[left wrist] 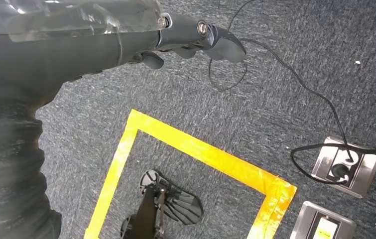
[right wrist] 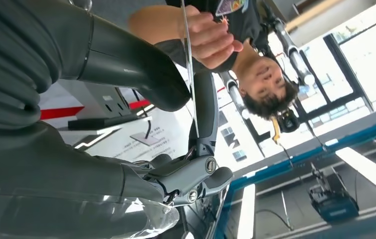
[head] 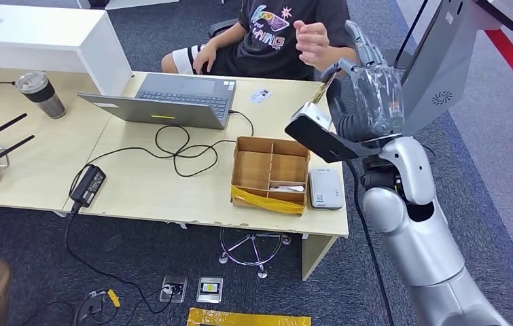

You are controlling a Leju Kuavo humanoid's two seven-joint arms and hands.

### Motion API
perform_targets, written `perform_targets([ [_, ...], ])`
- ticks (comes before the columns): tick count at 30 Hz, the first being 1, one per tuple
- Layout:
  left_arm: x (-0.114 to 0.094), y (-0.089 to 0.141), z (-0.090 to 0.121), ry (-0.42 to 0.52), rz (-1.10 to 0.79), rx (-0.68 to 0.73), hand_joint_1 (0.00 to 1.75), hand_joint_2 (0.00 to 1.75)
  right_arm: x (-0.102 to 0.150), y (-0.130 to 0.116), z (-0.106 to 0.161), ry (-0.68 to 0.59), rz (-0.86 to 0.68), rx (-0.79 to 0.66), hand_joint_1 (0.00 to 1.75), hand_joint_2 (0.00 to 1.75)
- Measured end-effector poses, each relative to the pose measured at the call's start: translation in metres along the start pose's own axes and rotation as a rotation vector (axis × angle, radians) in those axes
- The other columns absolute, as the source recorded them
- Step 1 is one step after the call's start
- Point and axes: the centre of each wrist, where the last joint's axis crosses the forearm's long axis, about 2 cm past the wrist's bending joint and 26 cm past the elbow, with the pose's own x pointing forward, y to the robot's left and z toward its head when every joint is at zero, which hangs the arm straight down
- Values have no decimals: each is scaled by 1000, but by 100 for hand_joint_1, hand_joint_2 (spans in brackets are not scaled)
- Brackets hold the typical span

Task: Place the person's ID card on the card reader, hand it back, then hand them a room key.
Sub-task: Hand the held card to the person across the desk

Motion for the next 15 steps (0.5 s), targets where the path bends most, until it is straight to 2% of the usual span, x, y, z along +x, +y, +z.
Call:
perform_targets([
  [3, 2, -3, 0, -3, -13, -5, 0, 175, -6, -10, -11, -14, 29, -83, 175, 175],
  [7, 10, -8, 1, -11, -30, -15, 0, 175, -21, -20, -40, -18, 111, -184, 175, 175],
  [15, 15, -15, 3, -19, -35, -28, 0, 175, -34, -8, -59, 21, 159, -102, 175, 175],
])
